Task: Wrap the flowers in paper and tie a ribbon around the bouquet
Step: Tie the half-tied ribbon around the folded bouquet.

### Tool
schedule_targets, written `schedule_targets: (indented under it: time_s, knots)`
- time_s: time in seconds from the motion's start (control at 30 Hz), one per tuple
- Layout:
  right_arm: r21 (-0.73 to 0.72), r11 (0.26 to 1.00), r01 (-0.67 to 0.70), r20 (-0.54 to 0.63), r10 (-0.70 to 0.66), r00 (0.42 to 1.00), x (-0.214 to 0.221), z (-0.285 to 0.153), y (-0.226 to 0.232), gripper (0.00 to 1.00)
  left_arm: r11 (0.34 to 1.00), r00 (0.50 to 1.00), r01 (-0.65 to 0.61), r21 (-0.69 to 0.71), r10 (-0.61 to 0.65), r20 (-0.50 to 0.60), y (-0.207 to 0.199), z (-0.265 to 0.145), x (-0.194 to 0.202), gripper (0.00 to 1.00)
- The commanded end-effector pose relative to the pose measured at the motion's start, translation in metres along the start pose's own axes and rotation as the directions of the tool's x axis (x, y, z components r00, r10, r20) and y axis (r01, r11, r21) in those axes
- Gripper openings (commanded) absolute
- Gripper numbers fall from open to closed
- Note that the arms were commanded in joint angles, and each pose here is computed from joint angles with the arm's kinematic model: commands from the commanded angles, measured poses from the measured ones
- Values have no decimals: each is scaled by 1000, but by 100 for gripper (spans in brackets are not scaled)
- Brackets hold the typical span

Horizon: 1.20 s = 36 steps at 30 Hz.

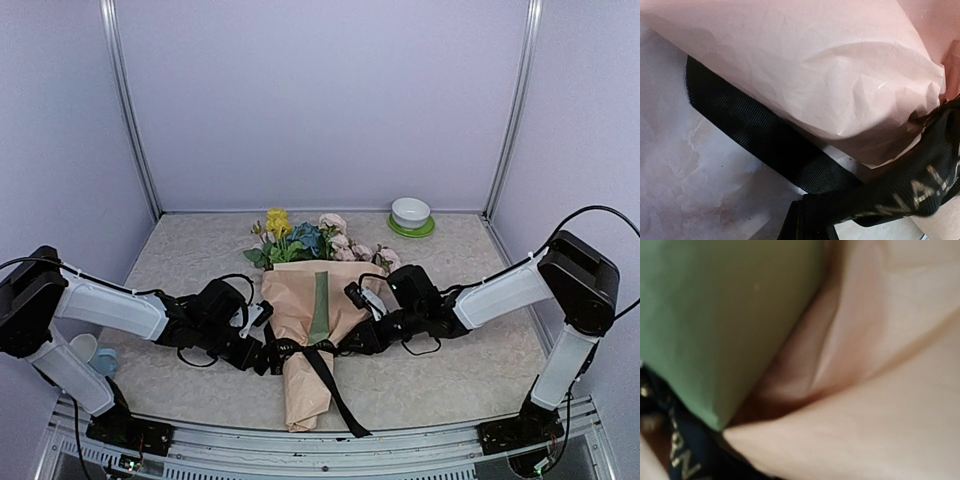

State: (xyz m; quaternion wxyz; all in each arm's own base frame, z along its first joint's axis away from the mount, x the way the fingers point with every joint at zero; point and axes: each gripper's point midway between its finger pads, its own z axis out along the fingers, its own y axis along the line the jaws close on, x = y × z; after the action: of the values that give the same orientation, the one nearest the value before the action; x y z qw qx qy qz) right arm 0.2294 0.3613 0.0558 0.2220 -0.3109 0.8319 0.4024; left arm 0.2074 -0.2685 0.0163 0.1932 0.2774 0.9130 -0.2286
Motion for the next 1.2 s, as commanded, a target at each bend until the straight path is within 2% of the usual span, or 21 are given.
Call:
schedule_targets:
  time_s: [0.0,0.07,0.3,0.53,0.73,0.8,0.83,0.9,1.03,1.17]
  knots:
    - [-56,998,14,-30,-15,999,7,4,8,39,1000,1000,-21,-13,21,17,-1,-4,-9,0]
    - [-36,999,15,-30,-17,999,9,0,6,47,1000,1000,-21,-11,21,22,-2,-5,-9,0]
    - [-87,996,-13,-59,8,998,22,1,11,54,1000,1000,-21,-7,21,22,-2,-4,-9,0]
    - [-90,995,-34,-50,30,998,21,3,18,68,1000,1000,-21,-5,21,20,-2,-4,-9,0]
    - [-97,993,-71,-76,63,995,23,12,22,69,1000,1000,-21,-2,21,20,-3,-4,-9,0]
    - [-82,994,-76,-95,69,993,26,17,21,65,1000,1000,-21,-2,21,21,-3,-4,-8,0]
    - [-63,995,-78,-103,71,992,28,19,19,59,1000,1000,-21,-3,21,22,-3,-4,-9,0]
    - [1,997,-80,-123,79,989,31,22,10,42,1000,999,-21,-2,21,26,-3,-5,-9,0]
    - [85,992,-91,-120,101,988,31,16,-1,2,1000,999,-17,-14,18,37,-1,-8,-11,0]
    - [167,980,-106,-95,123,988,29,0,-12,0,999,996,-9,-47,13,83,4,-17,-18,0]
